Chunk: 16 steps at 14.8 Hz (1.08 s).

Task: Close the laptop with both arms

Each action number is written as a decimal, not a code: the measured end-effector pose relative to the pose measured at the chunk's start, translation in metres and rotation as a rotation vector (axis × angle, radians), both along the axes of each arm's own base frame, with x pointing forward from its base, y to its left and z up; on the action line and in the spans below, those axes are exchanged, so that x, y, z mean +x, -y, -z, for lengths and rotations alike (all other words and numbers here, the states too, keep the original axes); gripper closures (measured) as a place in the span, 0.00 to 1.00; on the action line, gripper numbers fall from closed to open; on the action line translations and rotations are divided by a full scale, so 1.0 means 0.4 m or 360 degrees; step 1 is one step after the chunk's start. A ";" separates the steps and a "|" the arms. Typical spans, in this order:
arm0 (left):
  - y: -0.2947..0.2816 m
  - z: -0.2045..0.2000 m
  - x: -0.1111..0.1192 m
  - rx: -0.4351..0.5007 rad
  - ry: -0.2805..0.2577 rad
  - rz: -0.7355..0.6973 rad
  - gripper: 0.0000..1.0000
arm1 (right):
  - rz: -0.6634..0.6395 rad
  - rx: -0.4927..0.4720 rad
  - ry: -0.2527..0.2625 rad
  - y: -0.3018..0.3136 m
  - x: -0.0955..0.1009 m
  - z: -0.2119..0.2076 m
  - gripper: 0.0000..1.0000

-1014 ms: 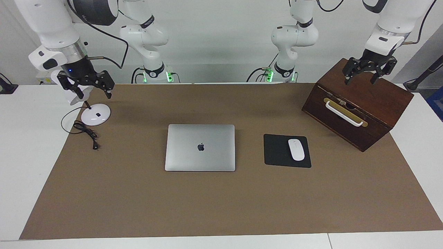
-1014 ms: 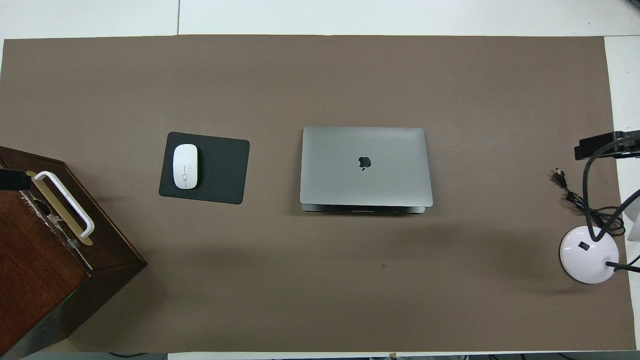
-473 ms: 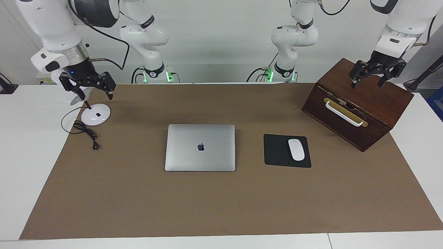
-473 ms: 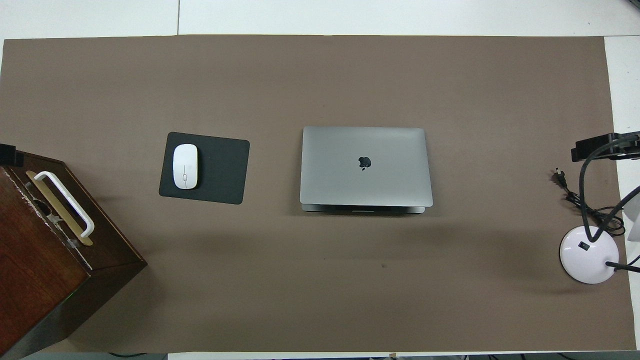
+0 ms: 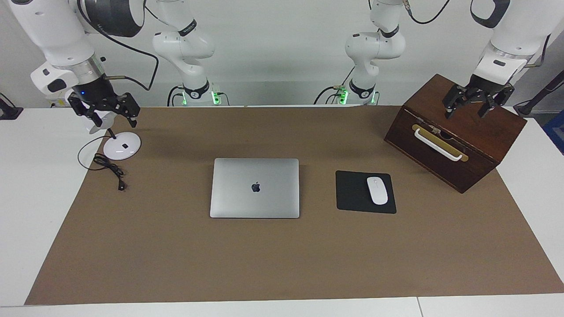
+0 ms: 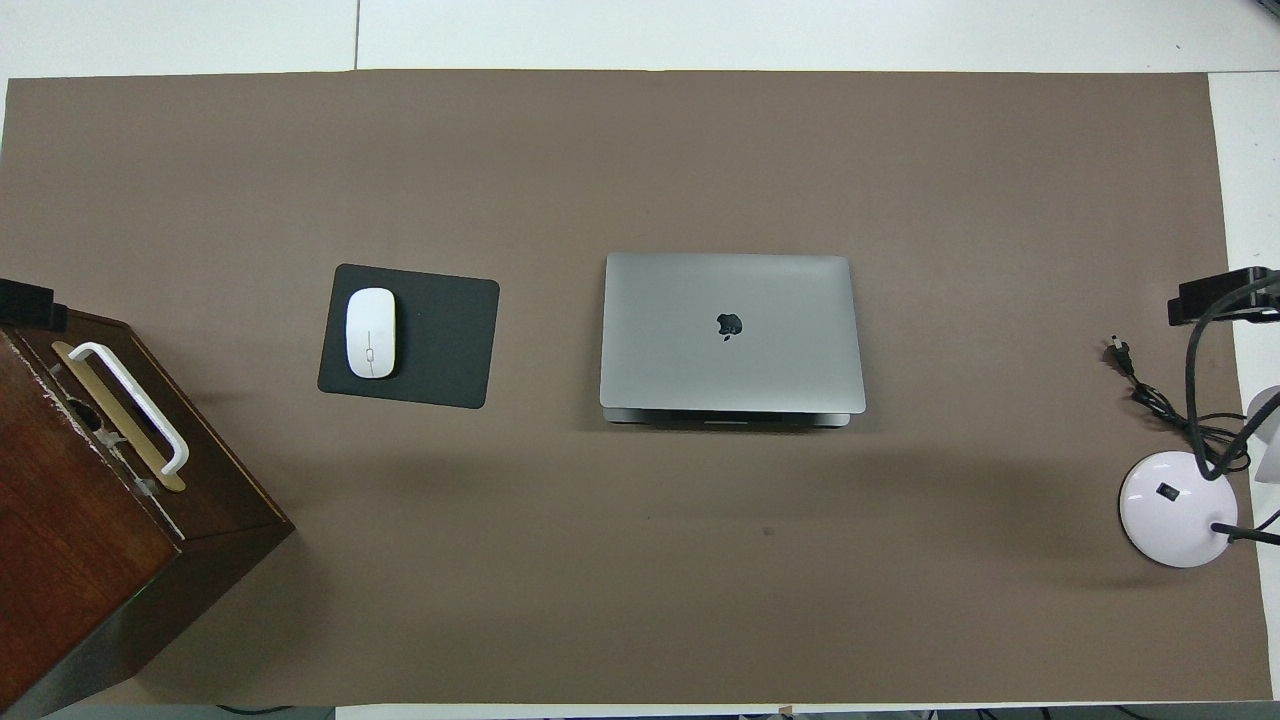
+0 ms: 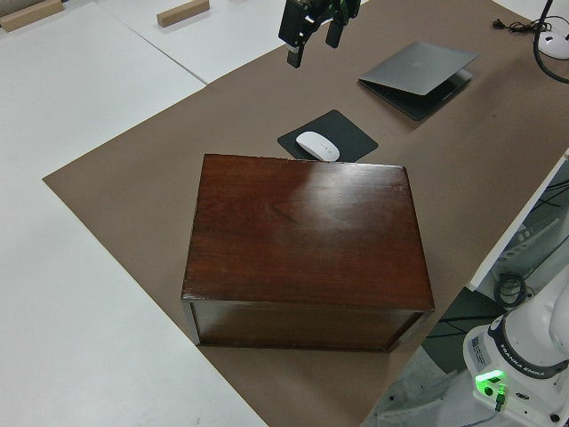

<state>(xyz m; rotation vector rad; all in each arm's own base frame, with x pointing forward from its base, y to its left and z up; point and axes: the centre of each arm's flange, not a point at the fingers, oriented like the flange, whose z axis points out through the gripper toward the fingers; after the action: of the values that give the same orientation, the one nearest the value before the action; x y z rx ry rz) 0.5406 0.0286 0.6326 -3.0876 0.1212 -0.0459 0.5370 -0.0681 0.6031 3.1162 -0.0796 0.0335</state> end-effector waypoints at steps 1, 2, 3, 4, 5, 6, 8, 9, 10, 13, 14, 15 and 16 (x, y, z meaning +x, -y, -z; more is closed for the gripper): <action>0.000 0.007 -0.001 0.0000 -0.0012 0.0000 0.00 | 0.0015 0.0000 -0.0002 0.013 -0.002 0.001 0.00; 0.000 0.014 -0.001 -0.0001 -0.0022 0.0000 0.00 | 0.0027 0.0001 -0.0005 0.023 -0.004 0.003 0.00; 0.001 0.018 0.000 -0.0002 -0.0028 0.0000 0.00 | 0.0036 0.0001 -0.0010 0.030 -0.006 0.006 0.00; 0.001 0.020 0.000 -0.0002 -0.0030 0.0001 0.00 | 0.0040 0.0003 -0.0017 0.033 -0.008 0.010 0.00; 0.001 0.021 0.000 -0.0003 -0.0030 0.0001 0.00 | 0.0036 0.0003 -0.0023 0.030 -0.010 0.014 0.00; 0.002 0.021 0.001 -0.0005 -0.0030 -0.0002 0.00 | 0.0028 0.0004 -0.0028 0.023 -0.011 0.017 0.00; 0.007 0.022 0.001 -0.0025 -0.0029 -0.0051 0.00 | 0.0009 0.0003 -0.0031 0.006 -0.011 0.019 0.00; 0.010 0.023 0.001 -0.0032 -0.0028 -0.0077 0.00 | 0.0004 0.0003 -0.0030 0.002 -0.011 0.018 0.00; 0.013 0.023 0.002 -0.0036 -0.0028 -0.0090 0.00 | 0.0003 0.0002 -0.0029 0.001 -0.011 0.018 0.00; 0.018 0.023 0.003 -0.0039 -0.0025 -0.0097 0.00 | -0.0010 0.0001 -0.0027 -0.011 -0.011 0.016 0.00; 0.018 0.023 0.003 -0.0039 -0.0025 -0.0096 0.00 | -0.0017 0.0001 -0.0027 -0.016 -0.011 0.016 0.00; 0.018 0.024 0.003 -0.0039 -0.0026 -0.0096 0.00 | -0.0021 0.0000 -0.0027 -0.020 -0.010 0.016 0.00; 0.019 0.024 0.003 -0.0040 -0.0026 -0.0096 0.00 | -0.0023 0.0000 -0.0027 -0.022 -0.010 0.016 0.00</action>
<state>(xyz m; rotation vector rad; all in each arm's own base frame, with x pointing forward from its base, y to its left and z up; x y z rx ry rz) 0.5416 0.0211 0.6229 -3.1151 0.0286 -0.0197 0.5330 -0.0593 0.5968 3.1167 -0.0566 0.0071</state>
